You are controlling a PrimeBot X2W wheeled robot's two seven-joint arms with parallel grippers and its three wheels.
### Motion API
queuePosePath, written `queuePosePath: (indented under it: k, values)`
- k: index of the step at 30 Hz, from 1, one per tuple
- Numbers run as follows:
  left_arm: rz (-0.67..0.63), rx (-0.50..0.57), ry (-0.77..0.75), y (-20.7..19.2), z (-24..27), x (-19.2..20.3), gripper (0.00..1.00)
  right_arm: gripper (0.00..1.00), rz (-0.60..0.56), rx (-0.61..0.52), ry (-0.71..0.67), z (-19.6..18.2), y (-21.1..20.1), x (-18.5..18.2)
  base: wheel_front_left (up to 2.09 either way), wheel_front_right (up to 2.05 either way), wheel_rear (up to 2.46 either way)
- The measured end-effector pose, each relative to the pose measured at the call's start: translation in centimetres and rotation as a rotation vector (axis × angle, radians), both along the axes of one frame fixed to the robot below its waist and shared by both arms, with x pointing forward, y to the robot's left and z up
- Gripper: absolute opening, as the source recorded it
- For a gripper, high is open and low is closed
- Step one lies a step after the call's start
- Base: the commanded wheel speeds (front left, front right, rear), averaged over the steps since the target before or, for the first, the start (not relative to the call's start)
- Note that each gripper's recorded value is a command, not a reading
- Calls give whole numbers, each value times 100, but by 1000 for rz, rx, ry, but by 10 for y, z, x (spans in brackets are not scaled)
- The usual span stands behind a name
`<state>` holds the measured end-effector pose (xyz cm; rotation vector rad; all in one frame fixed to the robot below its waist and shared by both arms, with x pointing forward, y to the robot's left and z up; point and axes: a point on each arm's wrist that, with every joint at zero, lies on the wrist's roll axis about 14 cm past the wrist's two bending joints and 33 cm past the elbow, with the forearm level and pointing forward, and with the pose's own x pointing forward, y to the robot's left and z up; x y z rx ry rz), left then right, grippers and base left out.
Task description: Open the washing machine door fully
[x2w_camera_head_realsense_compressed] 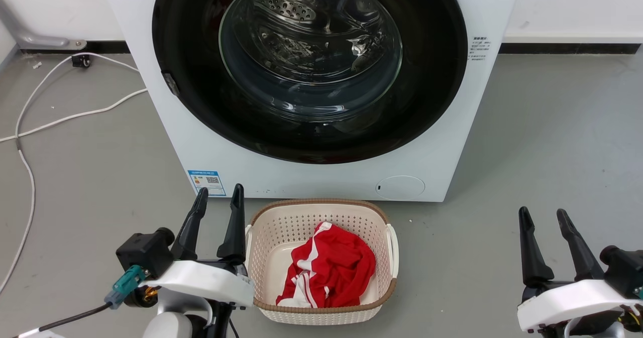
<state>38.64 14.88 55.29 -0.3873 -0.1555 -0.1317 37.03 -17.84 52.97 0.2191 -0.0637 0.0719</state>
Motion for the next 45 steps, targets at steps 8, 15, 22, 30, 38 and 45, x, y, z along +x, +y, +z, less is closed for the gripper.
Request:
queuePosePath:
  k: [8,15,22,30,38,45]
  values:
    - [0,85,-19,-4,1,-2,100,100,5,-82,12,-4,2,-2,0,0,0]
    - [1,148,-35,-6,1,-3,100,100,6,-151,8,-4,2,-3,0,0,0]
    - [1,203,-42,-8,-1,-2,100,100,6,-209,-5,-2,2,-2,0,0,0]
    - [-1,268,-60,-12,-1,-2,100,100,12,-263,-14,-1,5,-1,0,0,0]
    - [-7,328,-81,-16,1,-3,100,100,22,-322,-26,0,8,-2,0,0,0]
    - [-6,368,-96,-18,2,-4,100,100,29,-363,-35,0,10,-4,0,0,0]
